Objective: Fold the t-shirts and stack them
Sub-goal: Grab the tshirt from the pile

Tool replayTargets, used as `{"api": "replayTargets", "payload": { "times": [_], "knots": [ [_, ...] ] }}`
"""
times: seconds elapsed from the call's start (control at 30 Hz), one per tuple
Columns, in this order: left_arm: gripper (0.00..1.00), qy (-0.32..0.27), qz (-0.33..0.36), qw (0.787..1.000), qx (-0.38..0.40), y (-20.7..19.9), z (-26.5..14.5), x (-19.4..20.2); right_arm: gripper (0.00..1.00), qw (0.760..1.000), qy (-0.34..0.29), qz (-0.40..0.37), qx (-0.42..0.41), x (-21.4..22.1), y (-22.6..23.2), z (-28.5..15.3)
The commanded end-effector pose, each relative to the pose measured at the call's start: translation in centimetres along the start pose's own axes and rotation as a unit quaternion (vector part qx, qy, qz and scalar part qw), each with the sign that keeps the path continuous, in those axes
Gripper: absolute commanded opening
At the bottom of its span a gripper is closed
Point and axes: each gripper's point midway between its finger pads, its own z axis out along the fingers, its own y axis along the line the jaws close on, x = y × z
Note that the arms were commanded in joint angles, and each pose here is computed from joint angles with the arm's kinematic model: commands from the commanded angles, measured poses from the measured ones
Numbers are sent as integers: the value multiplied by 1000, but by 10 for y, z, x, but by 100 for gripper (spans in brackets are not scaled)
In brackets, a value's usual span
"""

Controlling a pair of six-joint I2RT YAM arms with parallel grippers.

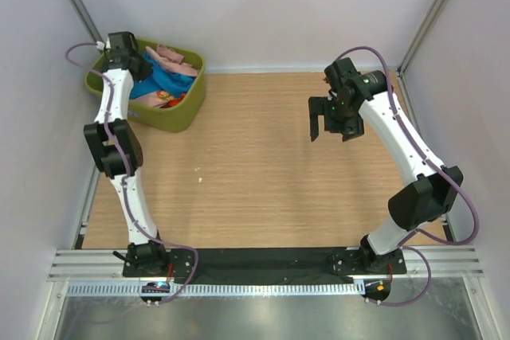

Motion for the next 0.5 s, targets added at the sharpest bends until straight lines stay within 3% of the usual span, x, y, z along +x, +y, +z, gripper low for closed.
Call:
{"api": "replayTargets", "payload": {
  "times": [0.0,0.17,0.27,0.33,0.4,0.47],
  "knots": [
    [0,-158,0,987,43,-61,-133,-92,98,999,-27,5,-43,-4,12,-20],
    [0,-217,-46,956,191,-135,-257,-130,98,996,-35,14,-81,2,24,-32],
    [0,-218,-29,928,300,-186,-335,-121,98,993,-51,17,-100,3,30,-46],
    [0,-207,-13,915,346,-210,-372,-104,98,992,-57,20,-115,4,34,-52],
    [0,-175,10,899,402,-239,-420,-61,98,990,-68,20,-125,7,35,-60],
    [0,-162,18,884,438,-242,-466,-38,97,989,-77,22,-128,7,35,-64]
  ]
}}
